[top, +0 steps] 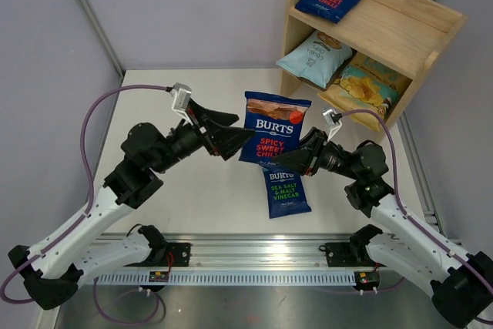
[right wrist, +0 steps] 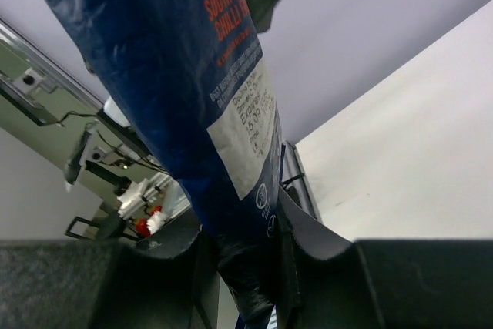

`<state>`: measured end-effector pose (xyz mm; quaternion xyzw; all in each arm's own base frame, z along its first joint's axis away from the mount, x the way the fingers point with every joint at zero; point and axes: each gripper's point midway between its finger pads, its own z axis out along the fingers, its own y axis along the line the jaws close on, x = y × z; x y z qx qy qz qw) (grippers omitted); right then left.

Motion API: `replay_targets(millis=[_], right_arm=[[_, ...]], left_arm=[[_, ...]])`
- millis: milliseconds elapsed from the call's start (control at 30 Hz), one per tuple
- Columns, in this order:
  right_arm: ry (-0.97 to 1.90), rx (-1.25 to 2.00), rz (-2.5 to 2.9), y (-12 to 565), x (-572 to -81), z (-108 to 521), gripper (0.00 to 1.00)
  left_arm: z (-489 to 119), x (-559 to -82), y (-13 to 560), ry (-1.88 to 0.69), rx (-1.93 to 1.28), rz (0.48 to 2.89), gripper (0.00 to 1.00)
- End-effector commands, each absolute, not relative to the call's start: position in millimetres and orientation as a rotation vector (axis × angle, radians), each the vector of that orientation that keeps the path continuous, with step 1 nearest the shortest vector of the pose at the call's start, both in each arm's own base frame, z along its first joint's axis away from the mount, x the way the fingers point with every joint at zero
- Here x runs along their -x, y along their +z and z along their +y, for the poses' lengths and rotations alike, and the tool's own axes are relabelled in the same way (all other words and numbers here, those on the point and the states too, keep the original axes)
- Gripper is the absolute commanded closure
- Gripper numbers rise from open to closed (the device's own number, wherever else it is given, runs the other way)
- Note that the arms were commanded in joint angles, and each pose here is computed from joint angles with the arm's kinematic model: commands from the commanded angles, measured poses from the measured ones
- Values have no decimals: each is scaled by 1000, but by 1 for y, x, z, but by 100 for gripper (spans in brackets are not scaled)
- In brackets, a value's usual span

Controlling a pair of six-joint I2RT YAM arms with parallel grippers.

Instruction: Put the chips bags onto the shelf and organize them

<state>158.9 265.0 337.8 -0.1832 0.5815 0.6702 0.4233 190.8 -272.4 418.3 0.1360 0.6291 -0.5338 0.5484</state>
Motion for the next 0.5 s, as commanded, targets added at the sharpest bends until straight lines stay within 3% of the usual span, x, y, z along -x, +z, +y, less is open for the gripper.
replay_targets(millis=[0, 133, 233, 367, 467], right_arm=[[1795, 423, 1427, 372, -147, 265, 85], [1875, 427, 1404, 384, -142, 266, 85], [1944, 436, 1383, 392, -137, 268, 85], [1999, 455, 1343, 400, -131, 266, 84], [1992, 451, 1346, 401, -130, 265, 83]], left_arm=[[-287, -156, 406, -1305, -665, 1424, 1], [-297, -138, 400, -1391, -787, 1394, 1], [-299, -128, 402, -1446, -830, 1348, 10], [-303, -130, 403, -1462, -830, 1354, 38], [-306, -132, 401, -1472, -827, 1375, 54]])
